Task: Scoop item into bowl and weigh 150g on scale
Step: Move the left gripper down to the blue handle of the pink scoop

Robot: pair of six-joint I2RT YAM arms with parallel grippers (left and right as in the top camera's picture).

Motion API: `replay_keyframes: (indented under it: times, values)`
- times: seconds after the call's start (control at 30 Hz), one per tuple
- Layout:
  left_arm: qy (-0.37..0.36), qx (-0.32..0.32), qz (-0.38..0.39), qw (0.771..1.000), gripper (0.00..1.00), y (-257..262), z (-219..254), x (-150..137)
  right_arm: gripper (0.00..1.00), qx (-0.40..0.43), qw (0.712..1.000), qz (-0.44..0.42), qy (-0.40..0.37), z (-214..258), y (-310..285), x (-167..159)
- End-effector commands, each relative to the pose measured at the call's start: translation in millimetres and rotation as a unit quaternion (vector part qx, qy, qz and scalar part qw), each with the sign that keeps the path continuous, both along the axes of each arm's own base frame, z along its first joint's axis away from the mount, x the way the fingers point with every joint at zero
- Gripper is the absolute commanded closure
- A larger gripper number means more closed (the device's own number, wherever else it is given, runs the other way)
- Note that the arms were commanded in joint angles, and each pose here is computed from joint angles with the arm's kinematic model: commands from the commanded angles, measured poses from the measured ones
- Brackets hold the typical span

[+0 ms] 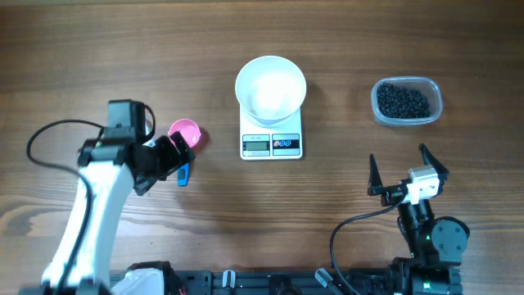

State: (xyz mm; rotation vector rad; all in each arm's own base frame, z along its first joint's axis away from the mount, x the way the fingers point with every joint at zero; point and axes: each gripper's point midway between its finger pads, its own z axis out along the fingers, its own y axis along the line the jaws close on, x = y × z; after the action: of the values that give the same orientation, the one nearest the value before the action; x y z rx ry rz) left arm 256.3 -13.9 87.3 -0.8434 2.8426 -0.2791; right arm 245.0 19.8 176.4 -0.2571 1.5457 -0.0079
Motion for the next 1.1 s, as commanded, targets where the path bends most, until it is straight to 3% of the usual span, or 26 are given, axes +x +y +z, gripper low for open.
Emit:
replay_keyframes:
  times: [0.0, 0.37, 0.53, 0.57, 0.63, 0.73, 0.87, 1.07]
  values:
    - [0.05, 0.051, 0.027, 0.997, 0.0, 19, -28, 1, 0.01, 0.006, 1.0, -0.008, -0.003, 2, -3, 0]
    - [0.001, -0.021, -0.129, 0.991, 0.03, -14, -42, 29, 0.0, 0.006, 1.0, -0.008, -0.003, 2, -3, 0]
    - [0.016, -0.022, -0.138, 0.99, 0.14, -15, -51, 17, 0.0, 0.006, 1.0, -0.008, -0.003, 2, -3, 0]
    - [0.02, -0.022, -0.14, 0.99, 0.14, -15, -53, 14, 0.0, 0.006, 1.0, -0.008, -0.003, 2, -3, 0]
    - [0.022, -0.022, -0.141, 0.989, 0.05, -15, -59, 10, 0.0, 0.006, 1.0, -0.008, -0.003, 2, -3, 0]
    - [0.021, -0.022, -0.141, 0.989, 0.05, -15, -66, 7, 0.0, 0.006, 1.0, -0.008, -0.003, 1, -3, 0]
    - [0.015, -0.021, -0.141, 0.99, 0.18, -15, -66, 10, 0.0, 0.006, 1.0, -0.008, -0.003, 1, -3, 0]
    - [0.014, -0.021, -0.139, 0.99, 0.22, -15, -67, 10, 0.0, 0.006, 1.0, -0.008, -0.003, 1, -3, 0]
